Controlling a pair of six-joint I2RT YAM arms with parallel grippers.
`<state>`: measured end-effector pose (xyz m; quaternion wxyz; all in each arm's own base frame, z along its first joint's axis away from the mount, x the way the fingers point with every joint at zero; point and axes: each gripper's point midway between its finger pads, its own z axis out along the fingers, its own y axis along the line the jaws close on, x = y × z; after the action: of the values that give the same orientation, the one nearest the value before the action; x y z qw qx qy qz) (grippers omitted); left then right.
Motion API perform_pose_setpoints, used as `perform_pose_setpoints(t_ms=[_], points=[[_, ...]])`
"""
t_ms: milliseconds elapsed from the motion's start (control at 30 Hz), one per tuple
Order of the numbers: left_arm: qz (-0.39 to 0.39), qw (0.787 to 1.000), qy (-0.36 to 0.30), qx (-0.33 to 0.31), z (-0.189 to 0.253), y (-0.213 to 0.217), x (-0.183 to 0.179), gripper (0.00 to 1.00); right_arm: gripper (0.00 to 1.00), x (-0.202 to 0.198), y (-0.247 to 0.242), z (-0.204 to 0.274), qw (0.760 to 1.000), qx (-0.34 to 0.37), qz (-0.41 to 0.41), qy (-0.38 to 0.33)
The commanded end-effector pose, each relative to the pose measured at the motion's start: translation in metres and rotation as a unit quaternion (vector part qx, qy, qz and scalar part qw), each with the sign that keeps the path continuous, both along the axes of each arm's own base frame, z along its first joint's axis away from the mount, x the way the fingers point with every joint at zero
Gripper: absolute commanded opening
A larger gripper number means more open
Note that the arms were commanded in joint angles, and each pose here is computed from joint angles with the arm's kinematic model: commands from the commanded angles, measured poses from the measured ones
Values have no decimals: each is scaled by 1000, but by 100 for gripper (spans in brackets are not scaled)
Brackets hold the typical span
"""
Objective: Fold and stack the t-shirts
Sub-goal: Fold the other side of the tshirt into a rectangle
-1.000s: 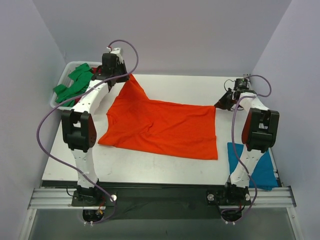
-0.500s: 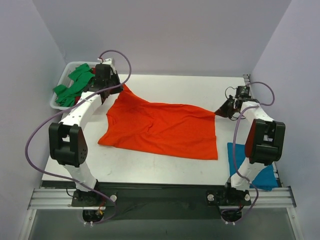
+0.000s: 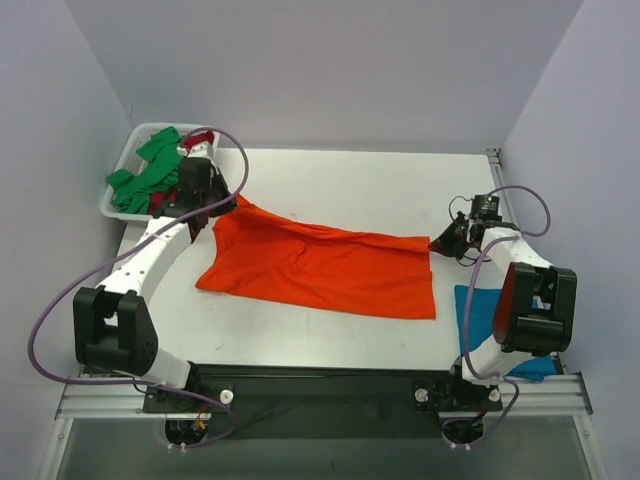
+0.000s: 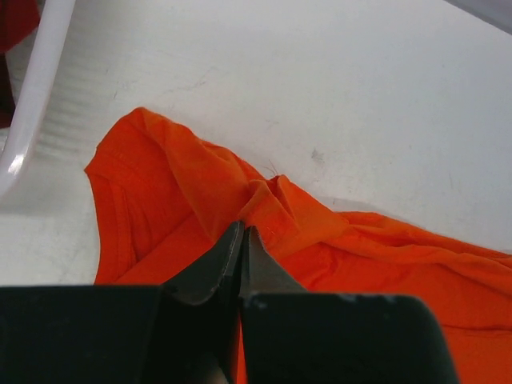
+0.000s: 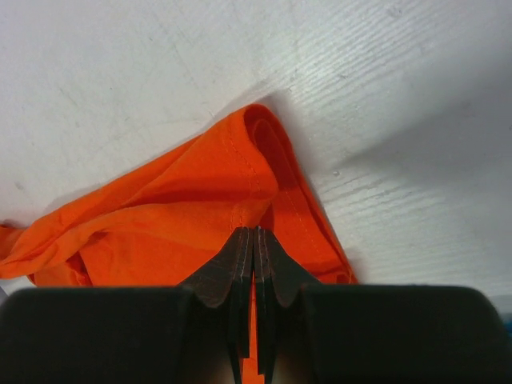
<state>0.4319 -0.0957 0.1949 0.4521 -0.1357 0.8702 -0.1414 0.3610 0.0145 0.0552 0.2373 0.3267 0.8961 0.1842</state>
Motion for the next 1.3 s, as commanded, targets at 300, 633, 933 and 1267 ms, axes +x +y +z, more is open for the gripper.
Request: perform_pose_setpoints(t_ms=[300,633,933,1267], points=[[78,997,20,-10,-11,27,-39,0,0,-23,-7,1,1000,-20,-5,-11],[111,993,38,-4,-18,44,-62,0,0,-31,-8,-1,1000,-21,-7,-11],[113,991,69,-17,-46,42,-84,0,0,-40,-8,-6,1000,-23,-7,-5],[114,987,106,-40,-79,36,-99,0,30,-49,-9,5,999,-29,-12,-13]])
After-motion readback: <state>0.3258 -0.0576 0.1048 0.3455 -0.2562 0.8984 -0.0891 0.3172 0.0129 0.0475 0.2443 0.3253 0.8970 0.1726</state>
